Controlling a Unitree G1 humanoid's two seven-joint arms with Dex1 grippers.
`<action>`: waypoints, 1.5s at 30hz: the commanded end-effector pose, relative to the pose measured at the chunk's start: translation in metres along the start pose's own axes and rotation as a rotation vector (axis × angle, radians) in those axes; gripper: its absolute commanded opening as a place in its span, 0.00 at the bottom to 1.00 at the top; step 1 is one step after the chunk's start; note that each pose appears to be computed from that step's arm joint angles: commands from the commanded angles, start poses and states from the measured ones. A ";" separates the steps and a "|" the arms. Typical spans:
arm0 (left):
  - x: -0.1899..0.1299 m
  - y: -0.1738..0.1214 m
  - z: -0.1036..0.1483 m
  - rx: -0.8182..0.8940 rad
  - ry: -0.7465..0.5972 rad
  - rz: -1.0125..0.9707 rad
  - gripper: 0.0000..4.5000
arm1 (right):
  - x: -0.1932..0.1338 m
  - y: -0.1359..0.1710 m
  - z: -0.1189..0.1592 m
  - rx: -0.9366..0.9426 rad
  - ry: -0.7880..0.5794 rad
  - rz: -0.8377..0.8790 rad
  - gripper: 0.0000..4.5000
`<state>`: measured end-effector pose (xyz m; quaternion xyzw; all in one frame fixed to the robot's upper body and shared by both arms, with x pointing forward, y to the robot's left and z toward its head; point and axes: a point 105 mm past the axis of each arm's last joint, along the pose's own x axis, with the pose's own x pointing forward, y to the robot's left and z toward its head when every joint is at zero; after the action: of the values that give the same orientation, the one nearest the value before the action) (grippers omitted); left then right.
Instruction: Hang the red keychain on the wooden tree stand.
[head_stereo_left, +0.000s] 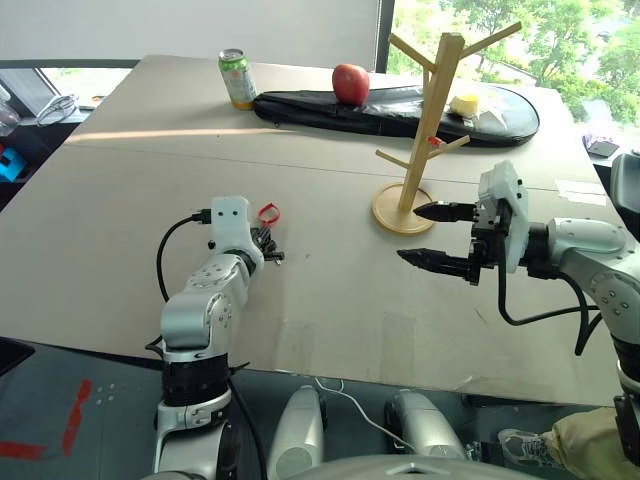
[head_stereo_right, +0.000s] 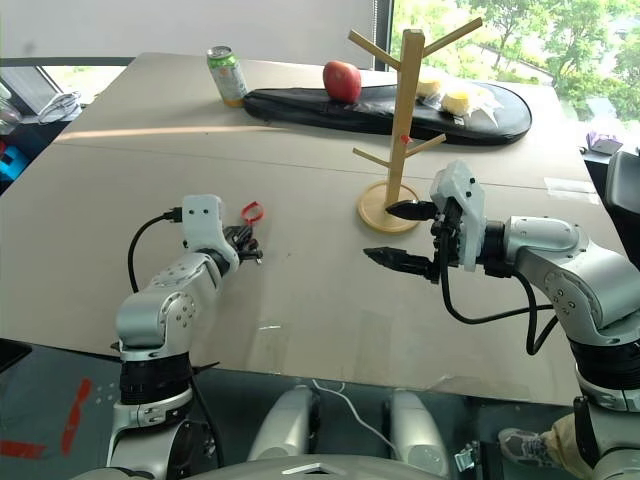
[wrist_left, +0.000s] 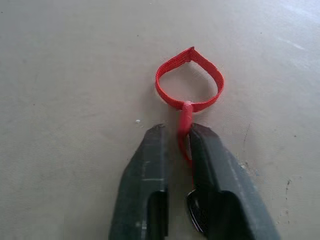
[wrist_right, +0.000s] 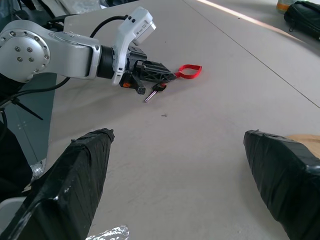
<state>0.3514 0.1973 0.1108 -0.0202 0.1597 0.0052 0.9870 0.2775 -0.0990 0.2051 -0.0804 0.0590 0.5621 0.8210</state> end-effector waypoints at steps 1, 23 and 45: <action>-0.003 -0.003 -0.001 -0.001 0.007 -0.020 0.01 | -0.004 -0.001 0.010 -0.020 -0.036 -0.013 1.00; -0.097 -0.086 0.082 0.686 -0.649 -0.631 0.01 | -0.039 0.006 -0.005 -0.018 -0.125 -0.353 1.00; -0.052 -0.180 0.123 1.055 -1.014 -0.841 0.01 | -0.047 0.029 0.045 -0.094 -0.273 -0.621 1.00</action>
<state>0.3459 0.0253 0.2375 0.3843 -0.3130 -0.4406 0.7485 0.2409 -0.1228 0.2464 -0.0478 -0.0804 0.2954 0.9508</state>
